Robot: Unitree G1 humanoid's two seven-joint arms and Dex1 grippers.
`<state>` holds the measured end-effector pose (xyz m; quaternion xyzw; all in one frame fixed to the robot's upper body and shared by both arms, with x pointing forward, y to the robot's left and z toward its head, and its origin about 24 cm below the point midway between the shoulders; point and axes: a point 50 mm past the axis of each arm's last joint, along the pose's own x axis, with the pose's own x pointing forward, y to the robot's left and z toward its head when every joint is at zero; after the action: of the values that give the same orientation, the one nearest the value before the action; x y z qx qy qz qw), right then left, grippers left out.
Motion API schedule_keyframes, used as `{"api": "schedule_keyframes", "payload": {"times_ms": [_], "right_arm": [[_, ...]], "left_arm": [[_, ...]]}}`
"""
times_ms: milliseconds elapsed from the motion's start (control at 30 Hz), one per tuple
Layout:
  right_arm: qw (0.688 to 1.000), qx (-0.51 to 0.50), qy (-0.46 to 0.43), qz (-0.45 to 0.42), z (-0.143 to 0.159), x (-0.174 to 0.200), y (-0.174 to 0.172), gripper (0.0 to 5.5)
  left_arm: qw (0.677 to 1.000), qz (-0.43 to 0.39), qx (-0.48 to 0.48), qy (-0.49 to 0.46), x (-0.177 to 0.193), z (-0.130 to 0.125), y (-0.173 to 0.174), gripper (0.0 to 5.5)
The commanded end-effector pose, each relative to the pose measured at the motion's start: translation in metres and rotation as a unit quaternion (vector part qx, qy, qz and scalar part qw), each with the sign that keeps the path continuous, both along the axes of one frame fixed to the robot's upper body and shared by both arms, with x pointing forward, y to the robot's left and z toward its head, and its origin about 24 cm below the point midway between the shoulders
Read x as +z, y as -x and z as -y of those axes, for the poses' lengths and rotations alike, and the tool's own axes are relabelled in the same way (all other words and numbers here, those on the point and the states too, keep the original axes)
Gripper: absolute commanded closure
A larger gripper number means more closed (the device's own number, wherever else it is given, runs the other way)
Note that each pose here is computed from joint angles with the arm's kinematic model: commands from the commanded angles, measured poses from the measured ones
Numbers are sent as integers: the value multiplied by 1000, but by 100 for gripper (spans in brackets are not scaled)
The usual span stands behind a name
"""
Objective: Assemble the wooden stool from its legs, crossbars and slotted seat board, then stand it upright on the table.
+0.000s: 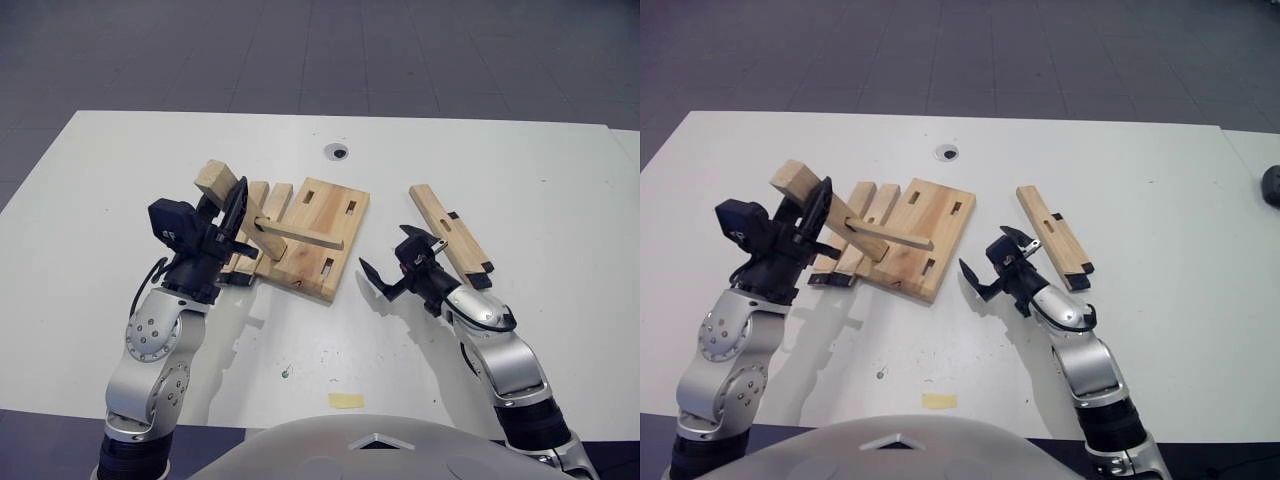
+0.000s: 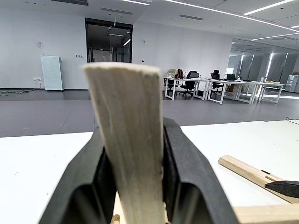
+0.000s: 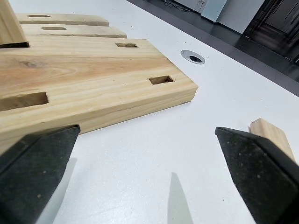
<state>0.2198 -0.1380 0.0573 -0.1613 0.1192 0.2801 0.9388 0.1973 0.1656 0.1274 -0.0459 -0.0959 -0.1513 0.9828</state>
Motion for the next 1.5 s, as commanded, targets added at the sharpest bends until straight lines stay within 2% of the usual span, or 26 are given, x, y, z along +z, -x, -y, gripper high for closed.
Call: {"api": "schedule_keyframes", "payload": {"times_ms": [33,100,133,200,333,467,667,733,833,933,1033,1100,1133,1233,1300,1367,1500], "right_arm": [[1000,-14,1,18,1,9,-6,10],[1000,-17,0,18,0,8,-6,10],[1000,-18,-2,17,0,7,-5,10],[1000,-18,-4,17,-3,6,-4,10],[1000,-15,-7,15,-5,5,-4,10],[1000,-16,-7,13,-6,2,-5,10],[1000,-17,-7,12,-7,-1,-6,10],[1000,-17,-9,12,-7,-1,-7,10],[1000,-16,-11,13,-8,0,-8,10],[1000,-13,-12,15,-9,1,-9,10],[1000,-12,-14,18,-10,3,-12,10],[1000,-12,-15,20,-10,4,-13,10],[1000,-11,-15,21,-11,5,-13,10],[1000,-14,-16,20,-11,4,-14,10],[1000,-16,-16,19,-11,3,-13,10],[1000,-18,-17,19,-11,3,-12,10],[1000,-14,-18,16,-13,2,-12,10]], "left_arm": [[957,-269,-59,-87,-95,-4,34,446],[957,-266,-76,-83,-91,-3,31,445],[959,-258,-87,-79,-87,-2,29,408],[964,-232,-111,-71,-76,1,25,370],[974,-187,-115,-57,-58,-5,12,311],[985,-116,-125,-17,-15,-2,-9,238],[986,-40,-162,19,45,-3,-28,142],[983,-24,-179,16,62,-3,-31,99],[989,18,-149,-5,90,-6,-47,45],[985,91,-148,0,131,2,-58,12],[977,136,-165,13,163,8,-63,12],[978,124,-167,5,160,9,-70,12],[982,98,-163,-3,147,7,-75,12],[989,-18,-145,-14,85,1,-87,12],[989,-66,-135,-9,54,2,-89,12],[988,-78,-136,2,46,8,-89,12],[988,-60,-139,20,52,14,-89,12]]}}
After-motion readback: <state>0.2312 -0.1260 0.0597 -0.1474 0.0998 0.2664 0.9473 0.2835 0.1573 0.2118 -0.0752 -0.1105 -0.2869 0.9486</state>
